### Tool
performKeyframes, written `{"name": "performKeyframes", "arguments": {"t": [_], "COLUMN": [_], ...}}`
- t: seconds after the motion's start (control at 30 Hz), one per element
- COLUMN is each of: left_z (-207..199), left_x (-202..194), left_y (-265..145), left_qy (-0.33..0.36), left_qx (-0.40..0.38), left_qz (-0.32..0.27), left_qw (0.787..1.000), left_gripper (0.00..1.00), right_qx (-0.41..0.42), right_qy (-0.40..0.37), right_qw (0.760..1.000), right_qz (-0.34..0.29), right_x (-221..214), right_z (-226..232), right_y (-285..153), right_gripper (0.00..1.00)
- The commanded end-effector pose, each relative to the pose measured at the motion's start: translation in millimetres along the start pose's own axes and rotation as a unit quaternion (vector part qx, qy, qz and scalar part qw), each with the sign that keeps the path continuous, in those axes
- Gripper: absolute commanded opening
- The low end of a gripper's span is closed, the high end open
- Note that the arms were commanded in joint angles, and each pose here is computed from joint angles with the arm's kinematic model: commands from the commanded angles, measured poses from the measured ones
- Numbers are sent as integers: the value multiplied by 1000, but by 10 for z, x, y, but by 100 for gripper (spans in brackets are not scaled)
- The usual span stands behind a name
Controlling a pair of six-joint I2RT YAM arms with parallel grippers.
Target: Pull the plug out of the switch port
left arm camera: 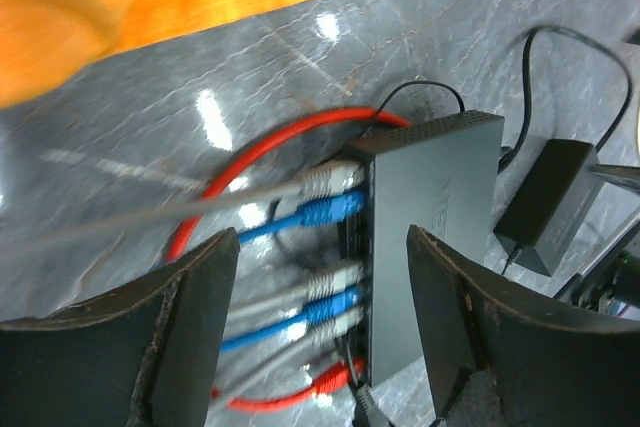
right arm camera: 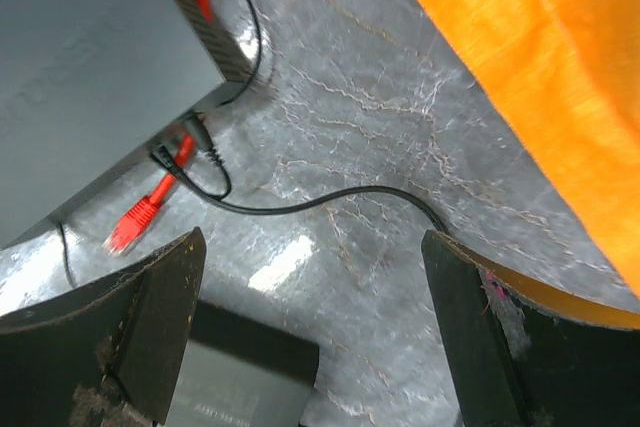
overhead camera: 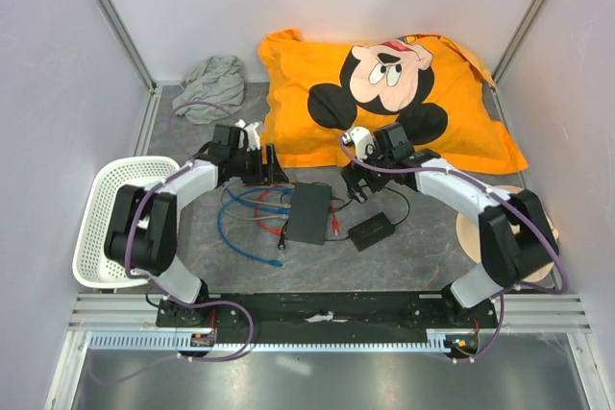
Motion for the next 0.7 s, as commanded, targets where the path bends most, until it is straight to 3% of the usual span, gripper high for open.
{"name": "performKeyframes", "arguments": {"t": [0.0,0.17,0.4,0.67], "left_z": [-231,-286,-554,-670], "left_x": [117,37,39,232], "left_y": [169,421,825,476], "left_qy": [57,63,85,106], "left_qx": [-45,-56,-106,-97], "left_qz": [18,60,117,67], "left_qw": [997,995,984,987], "left_gripper": [75,75,73,75], "right_qx": [-18,-42,-59,-61], "right_qy": [11,33,38,-1], "right_qw": [997,997,996,998], "right_qz": [-67,-58,-56,-28], "right_x": [359,300,229,50], "right_z": [-106,-127,-126,-163], "right_y": [33,29,-293,-297], "right_gripper": [98,98,98,98]}}
Point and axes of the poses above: each gripper's point midway between its finger pads, its own y axis out along the fingers, its own z axis along the line the jaws close on, x = y × z, the point moved 9 cm from there along -y, back along the fingers, and after that the axes turned 5 degrees about -y, right-handed, at the moved point
